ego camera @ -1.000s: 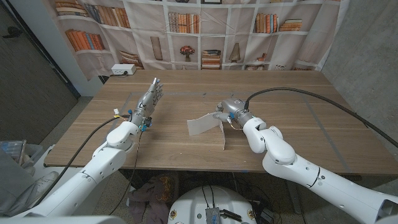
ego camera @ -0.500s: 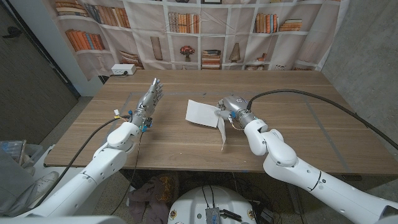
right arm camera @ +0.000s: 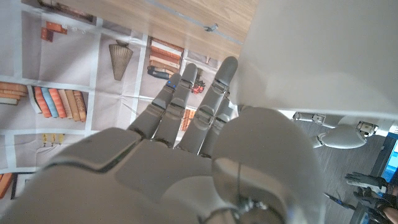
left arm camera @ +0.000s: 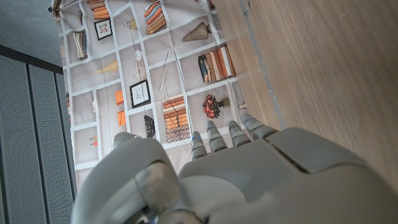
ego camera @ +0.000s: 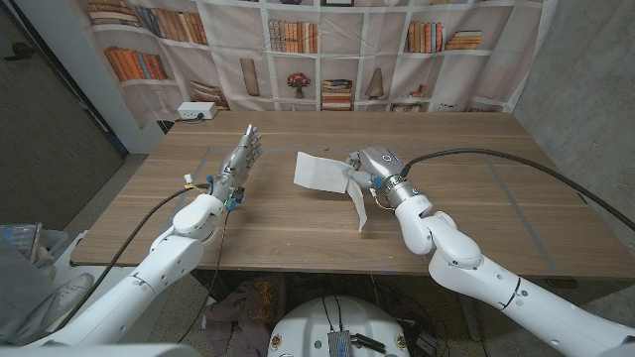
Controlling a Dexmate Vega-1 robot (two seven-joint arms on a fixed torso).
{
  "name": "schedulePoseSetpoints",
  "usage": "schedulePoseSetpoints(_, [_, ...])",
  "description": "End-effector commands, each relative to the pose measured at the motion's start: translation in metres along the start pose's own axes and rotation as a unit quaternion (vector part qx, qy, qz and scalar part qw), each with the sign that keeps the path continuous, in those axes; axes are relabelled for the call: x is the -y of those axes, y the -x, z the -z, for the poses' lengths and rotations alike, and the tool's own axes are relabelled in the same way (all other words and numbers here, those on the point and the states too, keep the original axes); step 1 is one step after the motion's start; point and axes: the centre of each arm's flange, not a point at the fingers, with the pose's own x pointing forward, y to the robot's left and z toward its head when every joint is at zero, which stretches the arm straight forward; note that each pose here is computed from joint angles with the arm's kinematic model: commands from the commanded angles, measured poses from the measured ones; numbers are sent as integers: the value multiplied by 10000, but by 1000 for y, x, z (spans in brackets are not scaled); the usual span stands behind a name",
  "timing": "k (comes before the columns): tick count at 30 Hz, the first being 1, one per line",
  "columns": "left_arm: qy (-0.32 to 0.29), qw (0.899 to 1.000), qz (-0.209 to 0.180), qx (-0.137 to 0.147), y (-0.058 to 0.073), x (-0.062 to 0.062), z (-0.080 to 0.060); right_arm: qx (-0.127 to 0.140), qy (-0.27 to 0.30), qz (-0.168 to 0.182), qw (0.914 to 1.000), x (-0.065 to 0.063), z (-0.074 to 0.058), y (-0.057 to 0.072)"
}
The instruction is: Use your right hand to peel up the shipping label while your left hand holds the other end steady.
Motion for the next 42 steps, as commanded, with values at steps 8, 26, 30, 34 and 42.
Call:
schedulePoseSetpoints(8, [-205,9991,358,67,-25,11,-21,1282,129,1415,9815,24,42,7])
schedulePoseSetpoints(26, [599,9940,772,500,-46,40,-30,1707,-519,1374,9743,31,66,-13])
schedulePoseSetpoints(30, [954,9882,1007,645,-49,54,-36,1722,-647,1328,9739,33,69,-16])
schedulePoseSetpoints(34, [1104,9824,1178,940,-53,62,-41,1734,-760,1279,9735,34,71,-18])
schedulePoseSetpoints(42, [1078,9796,1352,1026,-52,71,-49,1606,-1319,1133,9716,39,80,-24])
